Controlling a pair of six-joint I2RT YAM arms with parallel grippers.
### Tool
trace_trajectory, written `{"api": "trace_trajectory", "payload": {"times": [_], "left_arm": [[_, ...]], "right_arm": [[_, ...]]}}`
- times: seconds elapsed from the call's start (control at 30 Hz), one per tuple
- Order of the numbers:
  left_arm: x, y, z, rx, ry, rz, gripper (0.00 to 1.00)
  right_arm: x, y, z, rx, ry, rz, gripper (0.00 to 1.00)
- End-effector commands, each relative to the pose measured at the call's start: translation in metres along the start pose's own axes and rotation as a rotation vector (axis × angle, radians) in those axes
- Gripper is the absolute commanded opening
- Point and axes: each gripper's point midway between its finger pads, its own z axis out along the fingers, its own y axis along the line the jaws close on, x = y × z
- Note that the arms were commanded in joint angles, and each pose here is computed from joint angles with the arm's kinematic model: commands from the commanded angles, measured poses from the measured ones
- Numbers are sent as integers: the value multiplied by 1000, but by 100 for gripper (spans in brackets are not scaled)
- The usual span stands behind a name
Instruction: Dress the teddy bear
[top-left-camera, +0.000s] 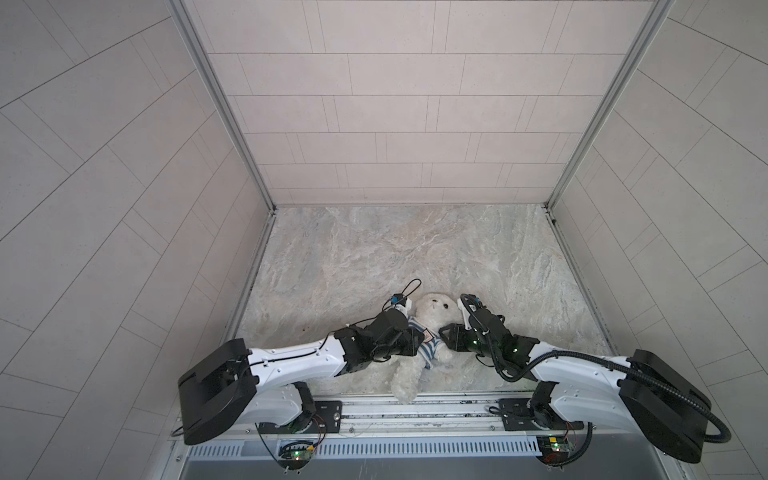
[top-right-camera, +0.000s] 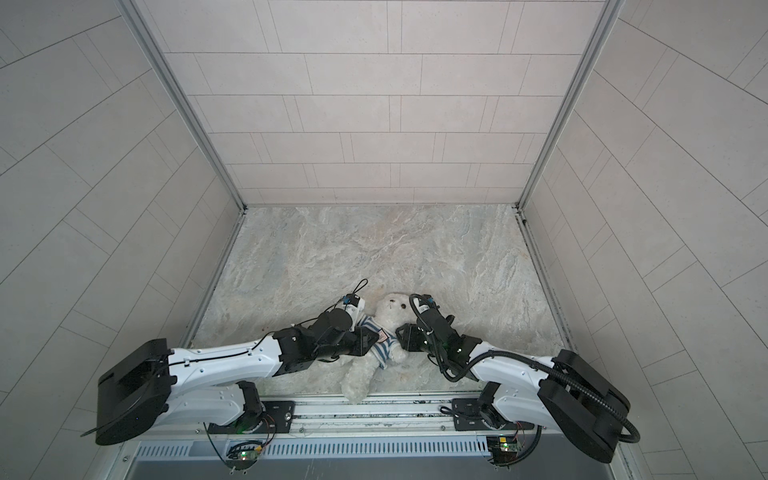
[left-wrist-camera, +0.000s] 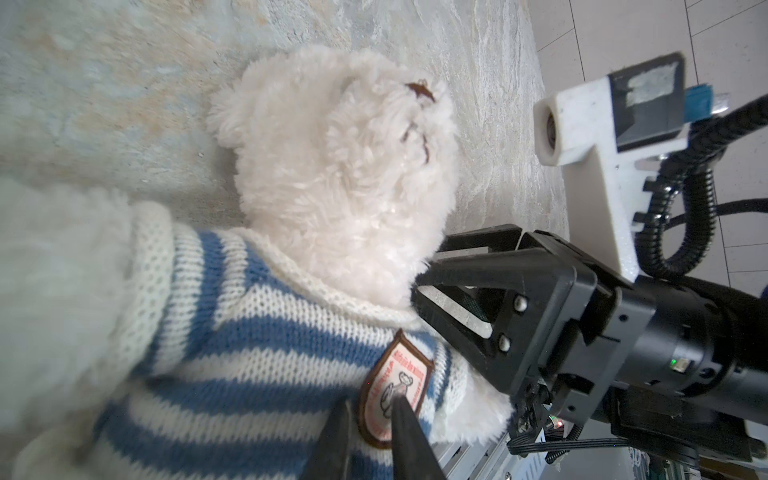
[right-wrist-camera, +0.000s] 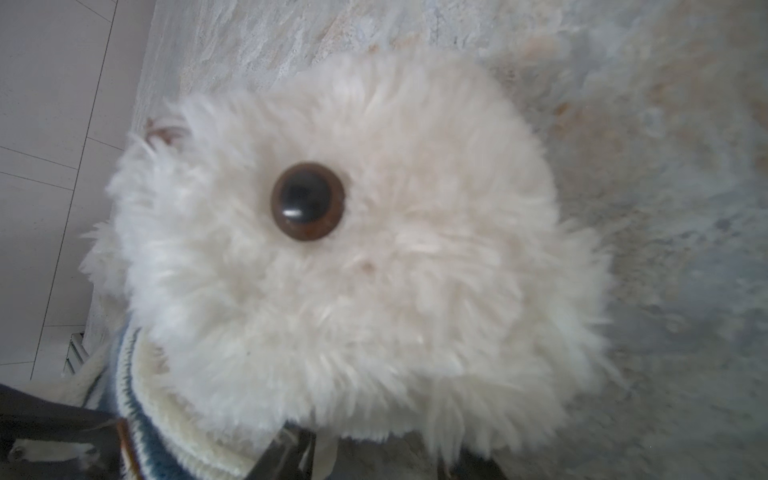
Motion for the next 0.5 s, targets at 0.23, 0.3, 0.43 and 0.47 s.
{"api": "trace_trajectory", "payload": {"times": [0.23,0.3,0.43,0.47], "left_arm": [[-6,4,-7,13,-34,6,26],[-9,7,-9,11,-42,-2,26],[-15,18,-16,-5,-62,-10,26],[-16,22,-18,-12,-65,-14,26]], "right_arm": [[-26,27,34,-56,45,-77,43],[-33,35,41,-61,48,-102,43],[-46,47,53,-69,58,-136,42],[-50,50,55,-70,58,-151,42]]}}
